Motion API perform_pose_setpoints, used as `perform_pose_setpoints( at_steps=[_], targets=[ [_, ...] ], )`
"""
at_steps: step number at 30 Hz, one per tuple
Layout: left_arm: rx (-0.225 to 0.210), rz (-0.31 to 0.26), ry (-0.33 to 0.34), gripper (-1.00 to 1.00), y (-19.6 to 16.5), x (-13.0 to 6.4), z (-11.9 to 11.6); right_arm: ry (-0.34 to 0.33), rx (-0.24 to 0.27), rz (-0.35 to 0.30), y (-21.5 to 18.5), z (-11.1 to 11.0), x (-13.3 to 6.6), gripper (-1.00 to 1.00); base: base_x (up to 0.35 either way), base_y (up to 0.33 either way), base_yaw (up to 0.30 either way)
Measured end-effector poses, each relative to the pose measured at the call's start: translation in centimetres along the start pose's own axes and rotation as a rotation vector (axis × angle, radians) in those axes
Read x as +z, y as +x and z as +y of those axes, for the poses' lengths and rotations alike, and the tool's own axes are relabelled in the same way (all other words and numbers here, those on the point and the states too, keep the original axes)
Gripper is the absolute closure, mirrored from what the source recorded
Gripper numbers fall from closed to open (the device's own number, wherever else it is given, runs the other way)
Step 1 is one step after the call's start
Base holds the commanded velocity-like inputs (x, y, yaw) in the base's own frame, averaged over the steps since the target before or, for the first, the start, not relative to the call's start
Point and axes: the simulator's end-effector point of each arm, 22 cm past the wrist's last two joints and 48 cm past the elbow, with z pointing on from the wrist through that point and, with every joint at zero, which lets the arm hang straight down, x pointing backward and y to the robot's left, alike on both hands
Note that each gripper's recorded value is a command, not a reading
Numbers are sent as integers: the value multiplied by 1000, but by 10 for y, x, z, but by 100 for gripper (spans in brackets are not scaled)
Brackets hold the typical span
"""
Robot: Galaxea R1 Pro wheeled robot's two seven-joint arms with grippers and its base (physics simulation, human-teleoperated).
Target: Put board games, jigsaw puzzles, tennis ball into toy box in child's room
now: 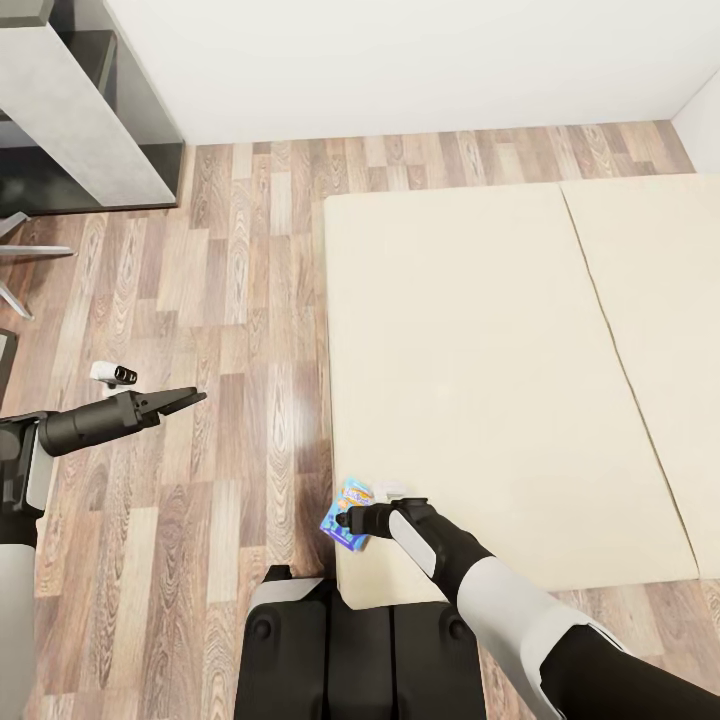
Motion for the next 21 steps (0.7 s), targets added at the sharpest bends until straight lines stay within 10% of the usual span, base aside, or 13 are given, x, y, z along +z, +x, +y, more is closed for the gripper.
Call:
perform_pose_setpoints(
  at_steps=[21],
  targets=[
    [0,0,0,-100,0,0,0,-5,10,11,2,1,0,-100,0,0,0]
  ],
)
